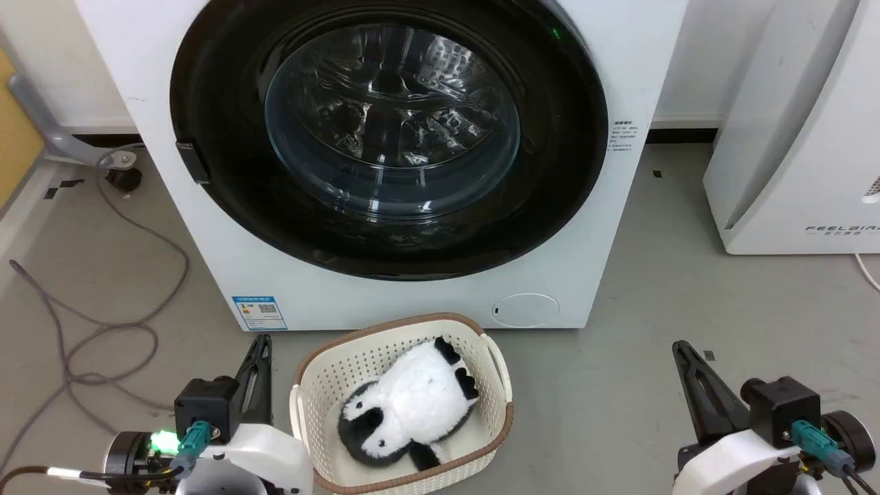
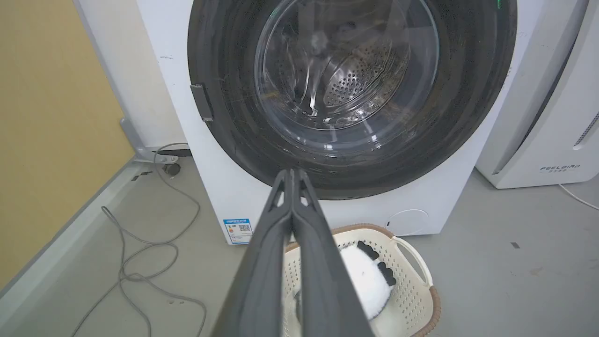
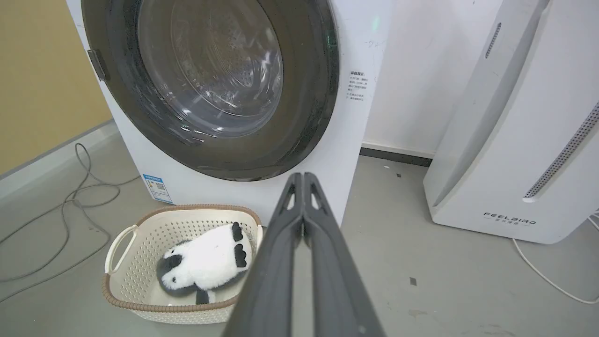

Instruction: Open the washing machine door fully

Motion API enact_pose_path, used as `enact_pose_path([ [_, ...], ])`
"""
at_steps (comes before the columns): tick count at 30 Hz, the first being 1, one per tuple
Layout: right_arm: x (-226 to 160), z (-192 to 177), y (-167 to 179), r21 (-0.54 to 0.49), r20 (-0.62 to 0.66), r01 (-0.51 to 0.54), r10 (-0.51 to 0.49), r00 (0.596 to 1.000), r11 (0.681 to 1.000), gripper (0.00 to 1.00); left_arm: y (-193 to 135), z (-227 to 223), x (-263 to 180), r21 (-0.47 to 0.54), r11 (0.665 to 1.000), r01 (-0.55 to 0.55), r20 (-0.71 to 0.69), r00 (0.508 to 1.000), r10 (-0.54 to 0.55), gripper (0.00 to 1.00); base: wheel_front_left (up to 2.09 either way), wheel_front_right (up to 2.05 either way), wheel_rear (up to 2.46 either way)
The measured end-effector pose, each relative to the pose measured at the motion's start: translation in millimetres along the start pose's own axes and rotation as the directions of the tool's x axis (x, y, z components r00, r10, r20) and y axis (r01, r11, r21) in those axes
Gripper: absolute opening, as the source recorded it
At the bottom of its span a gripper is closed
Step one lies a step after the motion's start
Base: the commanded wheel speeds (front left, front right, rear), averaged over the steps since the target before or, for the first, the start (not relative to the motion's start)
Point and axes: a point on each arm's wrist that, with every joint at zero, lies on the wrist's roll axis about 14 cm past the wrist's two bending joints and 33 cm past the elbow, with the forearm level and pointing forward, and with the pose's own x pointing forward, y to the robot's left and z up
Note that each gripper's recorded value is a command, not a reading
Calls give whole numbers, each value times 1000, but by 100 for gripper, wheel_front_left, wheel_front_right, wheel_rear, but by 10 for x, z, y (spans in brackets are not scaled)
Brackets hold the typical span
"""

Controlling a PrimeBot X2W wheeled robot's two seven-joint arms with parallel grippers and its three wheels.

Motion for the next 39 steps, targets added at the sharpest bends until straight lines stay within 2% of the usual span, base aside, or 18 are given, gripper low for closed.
enact_pose_path([
  [39, 0, 0, -1, 0, 0, 0, 0, 1000, 1000, 0, -1, 0, 0, 0, 1000, 0, 0, 1000, 0, 0, 0, 0, 0],
])
